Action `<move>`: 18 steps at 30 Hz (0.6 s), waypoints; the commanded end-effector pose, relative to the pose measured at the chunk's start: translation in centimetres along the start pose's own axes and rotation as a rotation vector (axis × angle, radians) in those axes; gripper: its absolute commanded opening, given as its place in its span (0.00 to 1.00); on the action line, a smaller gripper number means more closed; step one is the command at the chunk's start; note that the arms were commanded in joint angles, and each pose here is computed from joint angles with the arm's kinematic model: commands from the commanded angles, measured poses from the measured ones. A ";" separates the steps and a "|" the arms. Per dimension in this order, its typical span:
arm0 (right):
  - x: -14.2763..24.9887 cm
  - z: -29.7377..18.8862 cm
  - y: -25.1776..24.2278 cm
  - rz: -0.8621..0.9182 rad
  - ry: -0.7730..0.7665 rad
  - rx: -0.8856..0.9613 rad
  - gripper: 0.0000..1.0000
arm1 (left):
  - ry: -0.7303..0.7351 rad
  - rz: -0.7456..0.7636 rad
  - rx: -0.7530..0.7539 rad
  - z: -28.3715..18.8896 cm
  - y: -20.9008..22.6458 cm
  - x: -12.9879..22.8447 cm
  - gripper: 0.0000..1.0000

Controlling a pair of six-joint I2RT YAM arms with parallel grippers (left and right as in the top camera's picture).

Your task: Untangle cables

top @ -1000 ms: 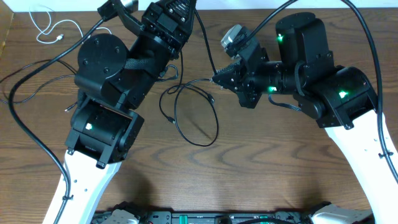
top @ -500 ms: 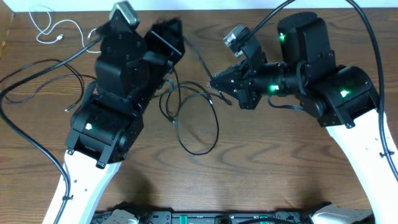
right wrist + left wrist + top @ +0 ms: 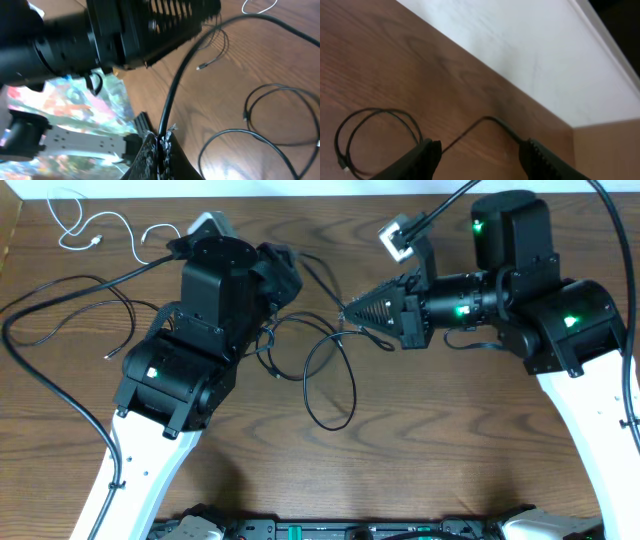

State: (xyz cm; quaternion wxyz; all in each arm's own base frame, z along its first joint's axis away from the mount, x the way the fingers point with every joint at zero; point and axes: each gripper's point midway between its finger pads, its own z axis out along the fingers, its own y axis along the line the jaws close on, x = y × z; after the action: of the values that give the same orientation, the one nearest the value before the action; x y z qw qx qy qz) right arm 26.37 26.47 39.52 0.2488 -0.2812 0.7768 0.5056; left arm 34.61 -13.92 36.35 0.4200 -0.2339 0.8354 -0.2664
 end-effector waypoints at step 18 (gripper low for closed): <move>-7.3 -4.5 -1.9 0.517 -0.300 -0.011 0.01 | 0.402 0.505 0.571 -4.2 -7.4 8.2 0.57</move>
State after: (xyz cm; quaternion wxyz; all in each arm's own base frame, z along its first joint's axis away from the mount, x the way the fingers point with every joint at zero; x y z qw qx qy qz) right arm 31.42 23.73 44.14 0.2447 -0.0945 0.7699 0.5817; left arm 30.26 -21.17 36.93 0.3495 0.0348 0.8575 -0.3759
